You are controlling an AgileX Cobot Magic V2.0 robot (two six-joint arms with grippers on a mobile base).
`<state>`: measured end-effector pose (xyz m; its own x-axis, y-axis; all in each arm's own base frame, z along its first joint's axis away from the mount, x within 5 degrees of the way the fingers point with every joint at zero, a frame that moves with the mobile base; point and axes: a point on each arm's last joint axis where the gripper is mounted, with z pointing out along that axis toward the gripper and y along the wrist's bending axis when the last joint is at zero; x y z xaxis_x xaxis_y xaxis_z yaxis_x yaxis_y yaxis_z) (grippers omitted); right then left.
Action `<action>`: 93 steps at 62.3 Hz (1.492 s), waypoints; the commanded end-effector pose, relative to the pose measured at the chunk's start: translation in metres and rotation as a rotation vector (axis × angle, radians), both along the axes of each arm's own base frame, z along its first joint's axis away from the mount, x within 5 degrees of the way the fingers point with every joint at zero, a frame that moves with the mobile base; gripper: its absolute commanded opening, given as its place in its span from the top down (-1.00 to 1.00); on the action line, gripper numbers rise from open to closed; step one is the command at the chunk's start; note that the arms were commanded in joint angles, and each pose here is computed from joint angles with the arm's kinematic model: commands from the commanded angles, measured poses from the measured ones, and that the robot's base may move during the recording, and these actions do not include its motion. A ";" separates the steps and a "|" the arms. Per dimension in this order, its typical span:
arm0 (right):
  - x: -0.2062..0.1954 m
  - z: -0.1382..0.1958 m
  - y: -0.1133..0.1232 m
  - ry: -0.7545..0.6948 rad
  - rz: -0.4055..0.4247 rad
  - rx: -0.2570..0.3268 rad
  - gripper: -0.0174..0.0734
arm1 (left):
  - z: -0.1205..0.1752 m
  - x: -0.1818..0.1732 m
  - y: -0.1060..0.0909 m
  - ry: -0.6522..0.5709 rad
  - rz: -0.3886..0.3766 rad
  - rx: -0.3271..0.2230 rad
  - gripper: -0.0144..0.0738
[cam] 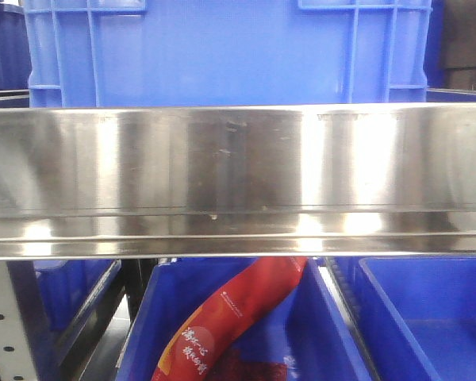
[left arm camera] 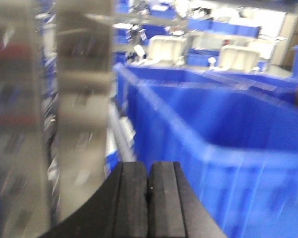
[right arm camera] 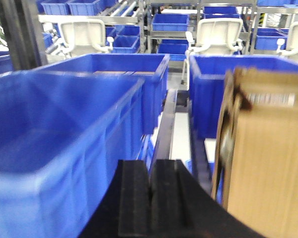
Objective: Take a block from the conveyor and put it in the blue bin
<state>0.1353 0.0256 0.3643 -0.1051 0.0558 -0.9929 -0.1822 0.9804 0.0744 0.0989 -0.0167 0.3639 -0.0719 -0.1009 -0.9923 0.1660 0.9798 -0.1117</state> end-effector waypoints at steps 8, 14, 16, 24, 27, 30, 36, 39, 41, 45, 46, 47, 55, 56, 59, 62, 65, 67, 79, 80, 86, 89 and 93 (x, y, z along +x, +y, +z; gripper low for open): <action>-0.030 -0.047 -0.007 -0.098 -0.015 0.057 0.97 | -0.048 -0.025 0.007 0.007 0.056 -0.016 0.93; -0.042 -0.053 -0.009 -0.145 -0.016 0.066 0.97 | -0.054 -0.037 0.008 -0.037 0.067 -0.016 0.93; -0.047 -0.053 -0.010 -0.165 -0.015 0.069 0.97 | -0.054 -0.041 0.008 -0.053 0.066 -0.018 0.93; -0.060 -0.048 -0.012 -0.229 -0.014 0.081 0.97 | -0.051 -0.054 0.009 -0.122 0.066 -0.022 0.93; -0.063 -0.047 -0.013 -0.246 -0.014 0.084 0.97 | -0.050 -0.058 0.009 -0.142 0.066 -0.024 0.93; -0.064 -0.046 -0.013 -0.262 -0.014 0.087 0.97 | -0.050 -0.060 0.009 -0.155 0.066 -0.025 0.93; -0.066 -0.045 -0.014 -0.274 -0.014 0.090 0.97 | -0.049 -0.064 0.009 -0.174 0.065 -0.026 0.93; -0.066 -0.045 -0.013 -0.272 -0.014 0.089 0.97 | -0.049 -0.065 0.009 -0.178 0.065 -0.026 0.93; -0.066 -0.045 -0.013 -0.272 -0.014 0.089 0.97 | -0.049 -0.065 0.009 -0.180 0.066 -0.027 0.93; -0.066 -0.045 -0.013 -0.272 -0.014 0.089 0.97 | -0.049 -0.065 0.009 -0.180 0.066 -0.027 0.93; -0.066 -0.045 -0.013 -0.272 -0.014 0.089 0.97 | -0.049 -0.065 0.009 -0.182 0.066 -0.027 0.93; -0.066 -0.045 -0.013 -0.272 -0.014 0.089 0.97 | -0.048 -0.065 0.009 -0.184 0.067 -0.027 0.93; -0.066 -0.045 -0.013 -0.272 -0.014 0.089 0.97 | -0.048 -0.065 0.009 -0.184 0.067 -0.027 0.93; -0.066 -0.046 -0.013 -0.269 -0.014 0.089 0.97 | -0.048 -0.065 0.009 -0.184 0.067 -0.027 0.93; -0.066 -0.048 -0.013 -0.264 -0.014 0.088 0.97 | -0.048 -0.065 0.009 -0.184 0.067 -0.027 0.93; -0.065 -0.052 -0.013 -0.259 -0.017 0.087 0.97 | -0.048 -0.065 0.009 -0.184 0.067 -0.027 0.93; -0.063 -0.058 -0.014 -0.251 -0.023 0.085 0.97 | -0.048 -0.065 0.009 -0.184 0.067 -0.027 0.93; -0.062 -0.064 -0.014 -0.246 -0.032 0.083 0.97 | -0.048 -0.065 0.009 -0.184 0.067 -0.027 0.93; -0.060 -0.120 -0.020 -0.233 -0.113 0.075 0.97 | -0.048 -0.065 0.009 -0.184 0.067 -0.027 0.93; -0.061 -0.126 -0.021 -0.235 -0.117 0.074 0.97 | -0.048 -0.065 0.009 -0.184 0.067 -0.027 0.93; -0.062 -0.141 -0.021 -0.227 -0.124 0.072 0.97 | -0.048 -0.065 0.009 -0.184 0.067 -0.027 0.93; -0.062 -0.146 -0.021 -0.176 -0.120 0.065 0.97 | -0.048 -0.065 0.009 -0.184 0.067 -0.027 0.93; -0.063 -0.150 -0.020 -0.128 -0.115 0.059 0.97 | -0.048 -0.065 0.009 -0.184 0.067 -0.027 0.93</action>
